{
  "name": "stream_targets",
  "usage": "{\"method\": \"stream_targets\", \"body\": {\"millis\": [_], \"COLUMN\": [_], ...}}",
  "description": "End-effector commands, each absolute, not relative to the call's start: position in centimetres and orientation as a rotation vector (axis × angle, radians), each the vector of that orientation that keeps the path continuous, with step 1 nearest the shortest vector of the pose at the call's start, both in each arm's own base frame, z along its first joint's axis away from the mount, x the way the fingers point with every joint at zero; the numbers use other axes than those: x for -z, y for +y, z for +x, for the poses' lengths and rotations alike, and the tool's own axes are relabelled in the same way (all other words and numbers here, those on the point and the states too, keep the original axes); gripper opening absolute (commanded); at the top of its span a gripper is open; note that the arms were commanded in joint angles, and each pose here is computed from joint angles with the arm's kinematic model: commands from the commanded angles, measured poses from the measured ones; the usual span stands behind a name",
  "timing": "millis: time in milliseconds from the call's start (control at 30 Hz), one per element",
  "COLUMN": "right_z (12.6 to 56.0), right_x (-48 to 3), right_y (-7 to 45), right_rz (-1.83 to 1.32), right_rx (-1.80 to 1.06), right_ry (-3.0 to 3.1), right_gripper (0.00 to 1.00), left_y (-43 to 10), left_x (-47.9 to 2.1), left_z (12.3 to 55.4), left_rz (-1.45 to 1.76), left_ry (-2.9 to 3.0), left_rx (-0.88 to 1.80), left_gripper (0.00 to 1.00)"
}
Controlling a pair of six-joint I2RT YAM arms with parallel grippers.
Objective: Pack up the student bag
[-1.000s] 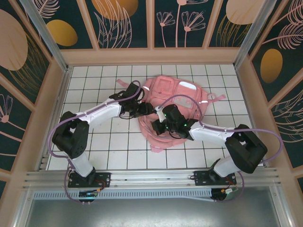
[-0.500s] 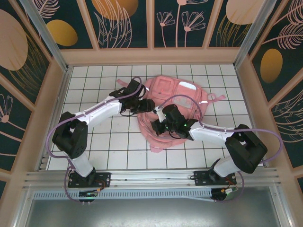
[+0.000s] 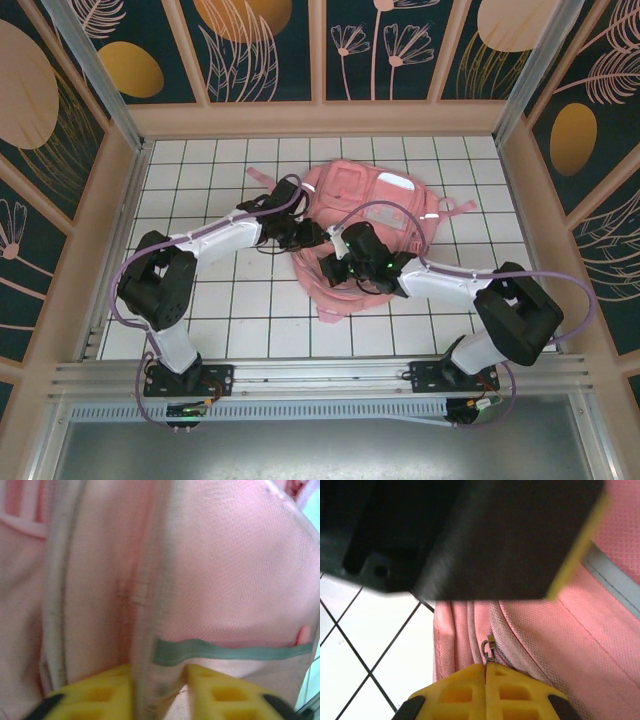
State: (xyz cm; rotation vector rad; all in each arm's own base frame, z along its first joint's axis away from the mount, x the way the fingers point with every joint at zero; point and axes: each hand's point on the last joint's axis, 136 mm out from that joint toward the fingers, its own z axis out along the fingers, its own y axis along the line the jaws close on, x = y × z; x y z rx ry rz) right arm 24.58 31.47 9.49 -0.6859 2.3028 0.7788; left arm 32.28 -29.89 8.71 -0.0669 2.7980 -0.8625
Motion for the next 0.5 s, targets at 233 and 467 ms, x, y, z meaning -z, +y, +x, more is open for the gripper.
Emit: {"method": "stream_targets", "body": {"millis": [233,467], "right_z": [25.0,23.6], "right_x": [-5.7,-4.9], "right_y": [24.7,19.1], "right_rz": [-0.203,-0.003], "right_rx": [-0.395,-0.162], "right_ry": [2.554,2.619], "right_gripper": [0.0,0.0], "left_y": [-26.8,-24.2], "left_x": [-9.5,-9.8], "left_z": [33.5,34.6], "left_rz": [-0.259,-0.212], "left_ry": [2.777,2.778], "left_rx": [0.861,0.78], "left_gripper": [0.0,0.0]}}
